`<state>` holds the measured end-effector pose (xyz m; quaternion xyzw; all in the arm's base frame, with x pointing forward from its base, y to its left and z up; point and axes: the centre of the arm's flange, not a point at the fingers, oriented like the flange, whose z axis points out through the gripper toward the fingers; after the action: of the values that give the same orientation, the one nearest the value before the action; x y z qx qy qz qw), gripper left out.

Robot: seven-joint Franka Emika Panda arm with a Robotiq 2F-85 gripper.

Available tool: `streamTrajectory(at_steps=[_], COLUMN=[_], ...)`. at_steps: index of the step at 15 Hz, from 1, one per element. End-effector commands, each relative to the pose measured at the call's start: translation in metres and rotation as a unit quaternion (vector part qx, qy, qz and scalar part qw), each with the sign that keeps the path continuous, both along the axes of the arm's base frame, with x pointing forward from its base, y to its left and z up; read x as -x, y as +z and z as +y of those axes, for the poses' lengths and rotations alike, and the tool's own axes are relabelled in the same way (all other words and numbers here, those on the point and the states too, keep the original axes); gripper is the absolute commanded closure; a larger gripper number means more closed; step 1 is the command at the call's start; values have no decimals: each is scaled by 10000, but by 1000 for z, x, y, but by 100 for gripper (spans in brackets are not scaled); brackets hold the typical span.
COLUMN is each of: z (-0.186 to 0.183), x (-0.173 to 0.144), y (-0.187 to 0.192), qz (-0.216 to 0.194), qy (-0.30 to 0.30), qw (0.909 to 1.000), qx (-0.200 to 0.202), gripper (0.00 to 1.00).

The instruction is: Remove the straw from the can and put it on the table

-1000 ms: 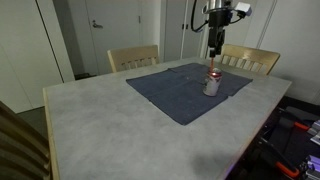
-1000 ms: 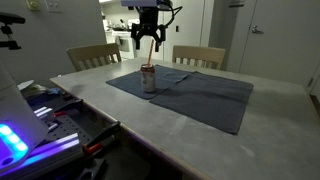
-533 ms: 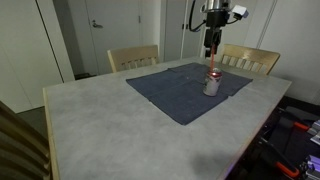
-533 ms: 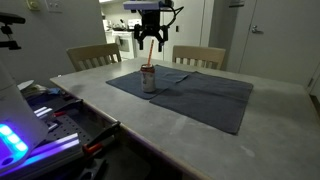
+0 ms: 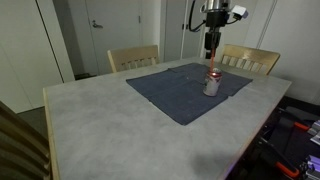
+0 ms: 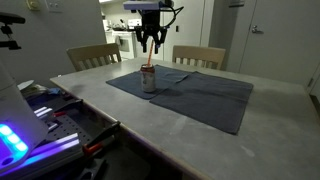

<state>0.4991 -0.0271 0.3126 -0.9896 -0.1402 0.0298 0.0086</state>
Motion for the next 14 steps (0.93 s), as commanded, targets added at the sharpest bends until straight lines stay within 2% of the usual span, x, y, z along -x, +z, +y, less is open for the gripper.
streamTrajectory(at_steps=[1, 5, 14], z=[-2, -2, -1], x=[1, 4, 9], y=[0, 2, 15], qz=[127, 188, 245], qy=[6, 56, 98], qw=[9999, 9997, 9991], qx=[46, 116, 343], gripper=[71, 98, 98])
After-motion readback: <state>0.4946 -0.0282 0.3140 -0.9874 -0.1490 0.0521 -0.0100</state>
